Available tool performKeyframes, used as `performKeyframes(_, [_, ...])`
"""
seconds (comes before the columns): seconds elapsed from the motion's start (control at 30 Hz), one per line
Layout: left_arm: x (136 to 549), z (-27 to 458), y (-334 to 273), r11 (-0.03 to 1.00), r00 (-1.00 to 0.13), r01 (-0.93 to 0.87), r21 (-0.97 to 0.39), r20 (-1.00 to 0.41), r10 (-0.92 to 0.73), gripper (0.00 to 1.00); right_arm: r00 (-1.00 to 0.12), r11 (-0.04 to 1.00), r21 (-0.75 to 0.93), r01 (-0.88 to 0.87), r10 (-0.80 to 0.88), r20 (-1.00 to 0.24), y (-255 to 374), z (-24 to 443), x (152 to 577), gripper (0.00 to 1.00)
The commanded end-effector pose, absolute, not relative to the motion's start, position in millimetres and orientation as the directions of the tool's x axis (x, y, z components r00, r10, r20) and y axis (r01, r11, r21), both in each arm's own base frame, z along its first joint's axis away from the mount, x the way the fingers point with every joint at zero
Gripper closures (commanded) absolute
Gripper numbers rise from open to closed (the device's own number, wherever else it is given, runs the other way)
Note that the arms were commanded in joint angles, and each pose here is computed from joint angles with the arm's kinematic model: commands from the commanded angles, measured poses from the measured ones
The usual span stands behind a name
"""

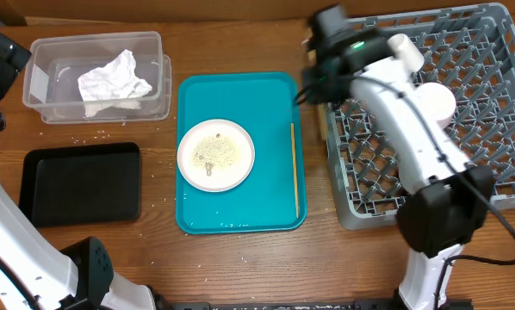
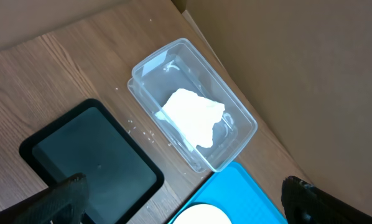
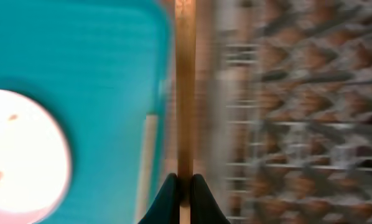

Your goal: Sort waste into correct bins and load items into the dishwasher

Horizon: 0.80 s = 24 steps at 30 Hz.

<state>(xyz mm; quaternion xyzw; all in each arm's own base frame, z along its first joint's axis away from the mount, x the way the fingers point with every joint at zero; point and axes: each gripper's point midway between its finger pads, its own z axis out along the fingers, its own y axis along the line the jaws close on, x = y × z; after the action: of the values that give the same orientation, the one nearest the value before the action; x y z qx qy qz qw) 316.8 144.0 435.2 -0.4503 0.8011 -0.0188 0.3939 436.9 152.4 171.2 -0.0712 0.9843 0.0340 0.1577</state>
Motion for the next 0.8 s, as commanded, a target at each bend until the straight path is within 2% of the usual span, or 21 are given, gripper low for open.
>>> performKeyframes(0.0, [311, 442, 141, 0.594, -0.268, -0.703, -0.391, -0.629, -0.73, 0.0, -0.926, 0.973, 0.03, -0.229, -0.208, -0.316, 120, 175, 442, 0.96])
performKeyframes(0.2, [311, 442, 141, 0.594, -0.268, -0.703, -0.391, -0.629, -0.73, 0.0, -0.937, 0.958, 0.138, -0.253, -0.206, -0.283, 97, 160, 441, 0.96])
performKeyframes(0.37, [311, 442, 141, 0.594, -0.268, -0.703, -0.391, -0.629, -0.73, 0.0, -0.94, 0.95, 0.172, -0.261, -0.209, -0.271, 100, 152, 438, 0.91])
performKeyframes(0.4, [311, 442, 141, 0.594, -0.268, -0.703, -0.391, -0.629, -0.73, 0.0, -0.94, 0.949, 0.176, -0.263, -0.21, -0.27, 101, 151, 437, 0.87])
performKeyframes(0.47, [311, 442, 141, 0.594, -0.268, -0.703, -0.391, -0.629, -0.73, 0.0, -0.941, 0.949, 0.18, -0.26, -0.206, -0.269, 102, 152, 437, 0.69])
performKeyframes(0.57, [311, 442, 141, 0.594, -0.268, -0.703, -0.391, -0.629, -0.73, 0.0, -0.953, 0.959, 0.195, -0.208, -0.154, -0.26, 102, 152, 437, 0.56])
performKeyframes(0.67, [311, 442, 141, 0.594, -0.268, -0.703, -0.391, -0.629, -0.73, 0.0, -0.963, 0.951, 0.251, -0.179, -0.117, -0.243, 110, 158, 432, 0.56])
performKeyframes(0.77, [311, 442, 141, 0.594, -0.268, -0.703, -0.391, -0.629, -0.73, 0.0, -0.967, 0.888, 0.409, -0.21, -0.126, -0.222, 138, 179, 416, 0.56])
